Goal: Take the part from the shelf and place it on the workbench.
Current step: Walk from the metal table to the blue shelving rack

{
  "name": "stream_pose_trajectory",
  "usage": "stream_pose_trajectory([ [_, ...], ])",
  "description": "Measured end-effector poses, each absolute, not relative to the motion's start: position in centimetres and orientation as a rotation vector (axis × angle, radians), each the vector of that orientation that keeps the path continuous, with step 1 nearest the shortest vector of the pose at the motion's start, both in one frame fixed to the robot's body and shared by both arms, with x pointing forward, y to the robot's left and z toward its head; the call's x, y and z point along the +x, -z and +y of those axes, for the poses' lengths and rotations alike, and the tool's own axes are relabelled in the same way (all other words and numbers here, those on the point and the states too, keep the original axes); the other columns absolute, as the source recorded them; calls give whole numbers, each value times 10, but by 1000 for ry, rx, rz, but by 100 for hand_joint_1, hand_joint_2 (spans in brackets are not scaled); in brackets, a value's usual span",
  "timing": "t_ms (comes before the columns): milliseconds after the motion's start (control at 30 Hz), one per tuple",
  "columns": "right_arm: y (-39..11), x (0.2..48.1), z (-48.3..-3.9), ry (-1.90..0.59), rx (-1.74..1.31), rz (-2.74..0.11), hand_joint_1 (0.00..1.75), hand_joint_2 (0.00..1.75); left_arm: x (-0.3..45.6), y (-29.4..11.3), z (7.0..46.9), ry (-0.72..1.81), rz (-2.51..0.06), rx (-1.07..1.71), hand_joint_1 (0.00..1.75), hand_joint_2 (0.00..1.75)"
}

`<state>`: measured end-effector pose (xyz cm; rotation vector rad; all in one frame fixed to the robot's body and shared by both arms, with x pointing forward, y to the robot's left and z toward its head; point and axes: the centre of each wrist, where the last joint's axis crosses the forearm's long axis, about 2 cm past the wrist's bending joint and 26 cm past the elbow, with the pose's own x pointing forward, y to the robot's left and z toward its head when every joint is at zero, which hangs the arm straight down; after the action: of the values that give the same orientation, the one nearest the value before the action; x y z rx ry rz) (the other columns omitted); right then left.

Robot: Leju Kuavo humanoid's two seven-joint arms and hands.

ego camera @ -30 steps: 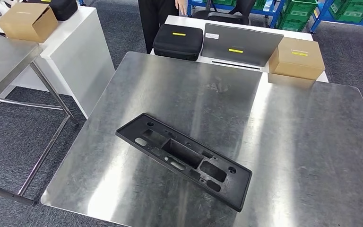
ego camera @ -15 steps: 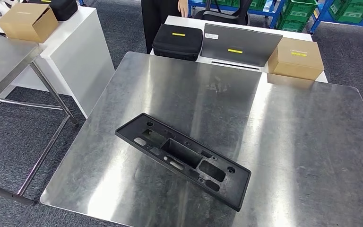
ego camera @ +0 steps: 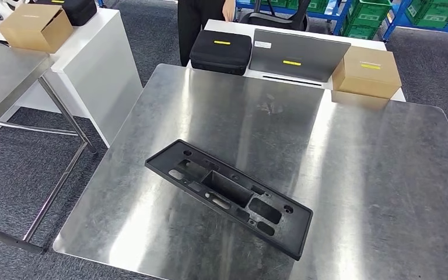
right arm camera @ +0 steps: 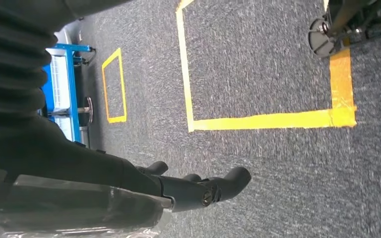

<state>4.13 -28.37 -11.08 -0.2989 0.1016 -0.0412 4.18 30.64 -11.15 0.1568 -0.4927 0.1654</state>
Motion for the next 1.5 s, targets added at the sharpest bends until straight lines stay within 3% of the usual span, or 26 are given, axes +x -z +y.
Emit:
stream_pose_trajectory([
  [1500, 110, 48, -286, 37, -292, 116, 0, 0, 41, 112, 295, -119, -524, 106, 0, 0],
])
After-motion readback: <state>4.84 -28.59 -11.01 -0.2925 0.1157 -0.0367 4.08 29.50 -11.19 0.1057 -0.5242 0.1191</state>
